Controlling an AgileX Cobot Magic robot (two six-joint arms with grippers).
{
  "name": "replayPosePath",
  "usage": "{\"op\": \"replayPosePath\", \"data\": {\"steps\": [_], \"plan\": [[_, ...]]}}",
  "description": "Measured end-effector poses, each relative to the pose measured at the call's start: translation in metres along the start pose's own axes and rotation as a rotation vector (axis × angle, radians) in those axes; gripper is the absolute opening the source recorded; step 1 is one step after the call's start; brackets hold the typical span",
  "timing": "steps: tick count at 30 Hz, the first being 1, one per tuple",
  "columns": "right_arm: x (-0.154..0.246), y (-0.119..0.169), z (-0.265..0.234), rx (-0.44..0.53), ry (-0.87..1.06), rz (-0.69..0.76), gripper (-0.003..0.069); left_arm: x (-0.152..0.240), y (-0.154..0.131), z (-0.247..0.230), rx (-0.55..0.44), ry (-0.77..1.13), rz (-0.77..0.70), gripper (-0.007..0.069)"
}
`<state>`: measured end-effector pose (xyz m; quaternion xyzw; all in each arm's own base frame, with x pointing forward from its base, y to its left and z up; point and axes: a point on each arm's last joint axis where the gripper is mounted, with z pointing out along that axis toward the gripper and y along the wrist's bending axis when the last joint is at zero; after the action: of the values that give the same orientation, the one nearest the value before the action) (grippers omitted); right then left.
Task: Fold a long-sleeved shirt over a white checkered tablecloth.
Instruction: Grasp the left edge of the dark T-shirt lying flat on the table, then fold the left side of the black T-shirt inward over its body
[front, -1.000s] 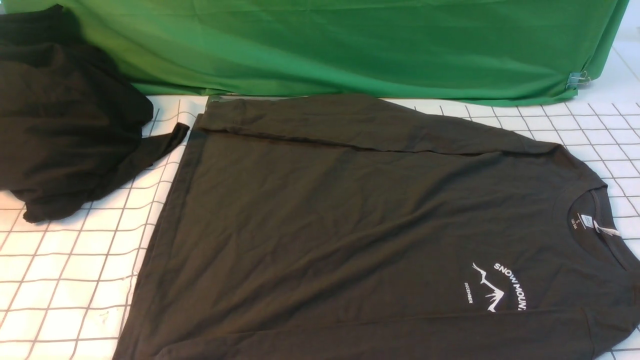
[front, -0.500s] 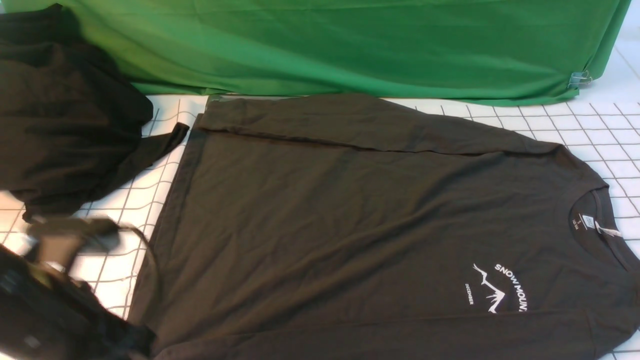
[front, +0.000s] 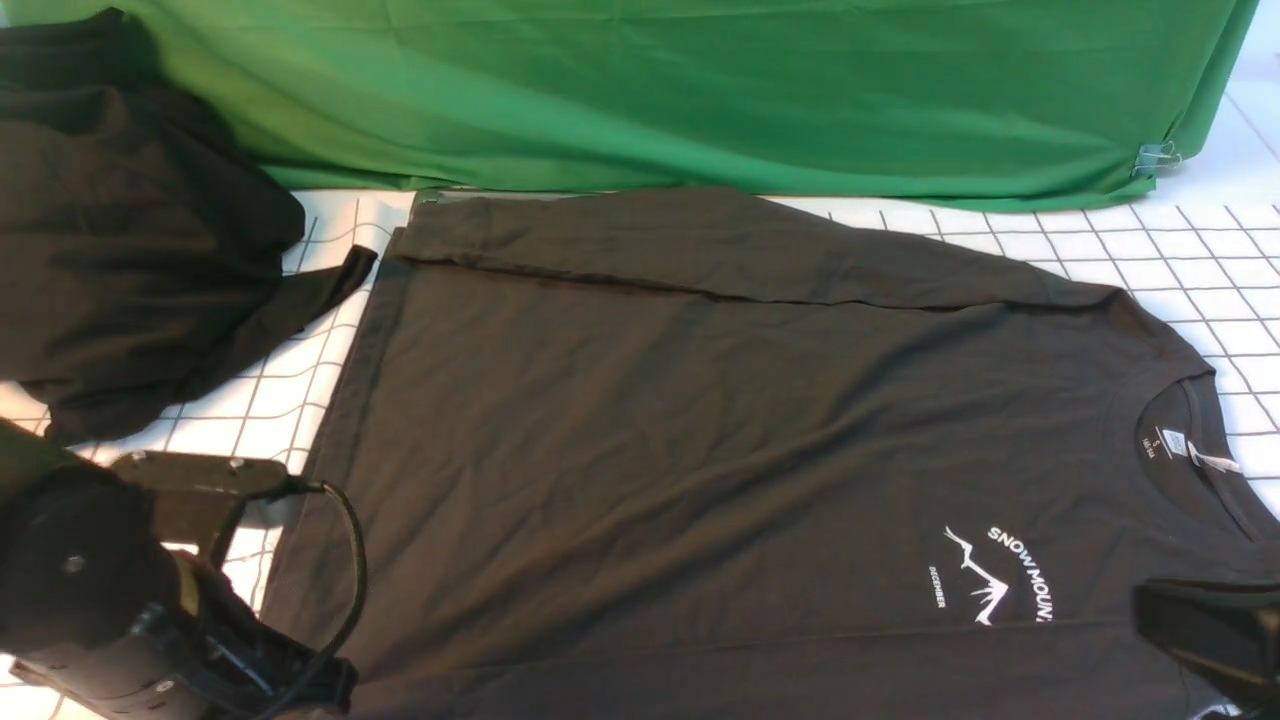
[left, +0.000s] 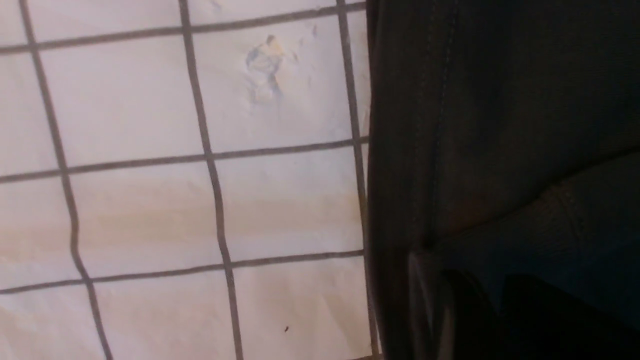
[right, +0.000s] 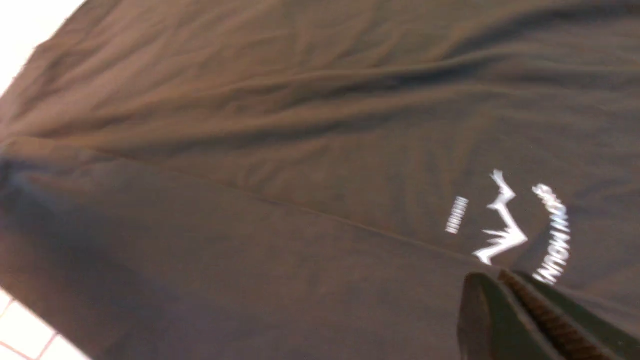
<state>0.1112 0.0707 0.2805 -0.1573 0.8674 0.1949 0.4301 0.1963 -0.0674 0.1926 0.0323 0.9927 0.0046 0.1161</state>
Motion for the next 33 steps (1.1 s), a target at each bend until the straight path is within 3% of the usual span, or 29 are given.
{"op": "replayPosePath", "data": {"steps": [5,11,23,33], "plan": [[-0.003,0.008,0.001,-0.054,-0.036,-0.028,0.0011,-0.001,-0.002,0.015,-0.018,0.062,-0.012,0.0312],[-0.003,0.011,0.001,-0.071,-0.039,-0.035,0.0014,-0.001,-0.003,0.019,-0.014,0.078,-0.024,0.0347],[-0.003,0.011,0.001,-0.073,-0.040,-0.036,0.0022,-0.004,-0.005,0.023,-0.001,0.074,0.026,0.0027],[-0.003,0.011,0.001,-0.073,-0.040,-0.034,0.0030,-0.035,-0.006,-0.064,0.059,-0.194,0.119,0.0015]]}}
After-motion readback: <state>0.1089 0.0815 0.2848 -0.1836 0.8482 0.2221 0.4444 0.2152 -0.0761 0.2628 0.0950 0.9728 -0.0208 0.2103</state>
